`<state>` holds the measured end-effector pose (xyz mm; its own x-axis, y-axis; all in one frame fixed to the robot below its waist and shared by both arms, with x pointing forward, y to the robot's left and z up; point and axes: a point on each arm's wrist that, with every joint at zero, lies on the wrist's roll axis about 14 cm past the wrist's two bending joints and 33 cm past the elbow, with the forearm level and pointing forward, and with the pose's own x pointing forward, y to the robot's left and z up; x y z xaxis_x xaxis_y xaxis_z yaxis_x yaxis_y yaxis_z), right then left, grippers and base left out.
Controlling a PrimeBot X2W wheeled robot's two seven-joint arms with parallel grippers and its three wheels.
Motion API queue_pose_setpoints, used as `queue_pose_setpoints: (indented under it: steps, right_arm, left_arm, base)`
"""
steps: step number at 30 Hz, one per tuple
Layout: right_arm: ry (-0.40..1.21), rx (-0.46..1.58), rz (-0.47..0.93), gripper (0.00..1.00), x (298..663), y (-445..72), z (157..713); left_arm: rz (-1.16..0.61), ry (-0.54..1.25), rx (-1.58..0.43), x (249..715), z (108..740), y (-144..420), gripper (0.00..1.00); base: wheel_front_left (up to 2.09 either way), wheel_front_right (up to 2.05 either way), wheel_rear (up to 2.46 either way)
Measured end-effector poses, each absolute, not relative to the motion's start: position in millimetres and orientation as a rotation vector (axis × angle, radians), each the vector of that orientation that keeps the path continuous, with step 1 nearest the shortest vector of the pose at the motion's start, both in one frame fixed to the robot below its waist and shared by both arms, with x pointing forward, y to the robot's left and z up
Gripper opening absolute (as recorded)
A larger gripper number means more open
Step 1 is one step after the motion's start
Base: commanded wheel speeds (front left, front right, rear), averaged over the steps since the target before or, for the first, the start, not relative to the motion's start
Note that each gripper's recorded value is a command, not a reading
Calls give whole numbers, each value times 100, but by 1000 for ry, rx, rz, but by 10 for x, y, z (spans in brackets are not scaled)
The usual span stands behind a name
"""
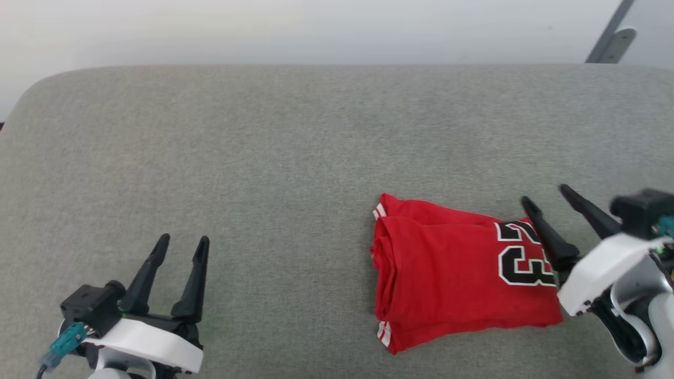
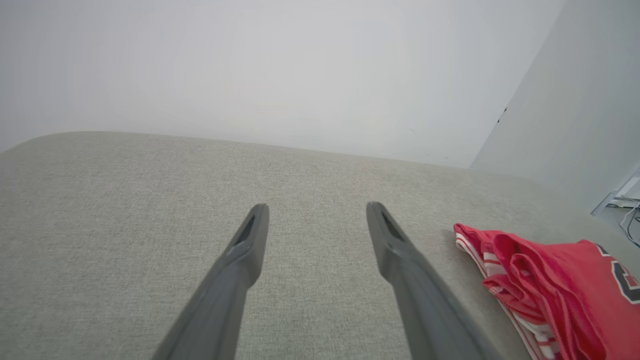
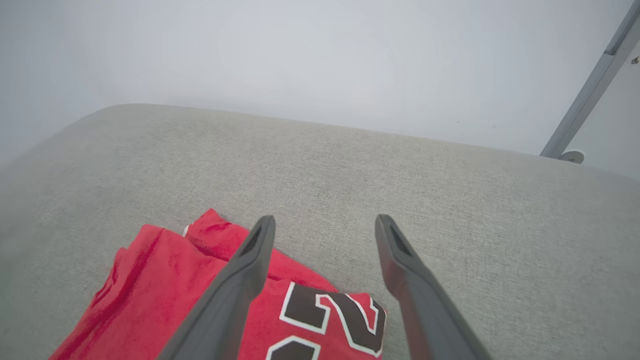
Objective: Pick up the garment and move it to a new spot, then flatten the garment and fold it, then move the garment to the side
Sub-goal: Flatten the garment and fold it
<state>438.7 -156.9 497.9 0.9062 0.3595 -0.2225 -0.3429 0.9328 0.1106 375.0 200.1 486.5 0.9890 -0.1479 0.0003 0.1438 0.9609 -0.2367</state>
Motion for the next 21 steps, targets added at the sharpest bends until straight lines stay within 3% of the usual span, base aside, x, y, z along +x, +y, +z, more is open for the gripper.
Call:
queue_pose_setpoints:
  steps: [11,21]
  right_arm:
    - [15,86,216,100,4160,-1939,5076]
    - [-43,85,163,100,3932,-1983,5087]
  left_arm:
    - [-138,13,-228,3720,4864,2015,100]
    - [-82,11,-221,3529,4841,2141,100]
  base:
    - [0,0,0]
    - [0,0,0]
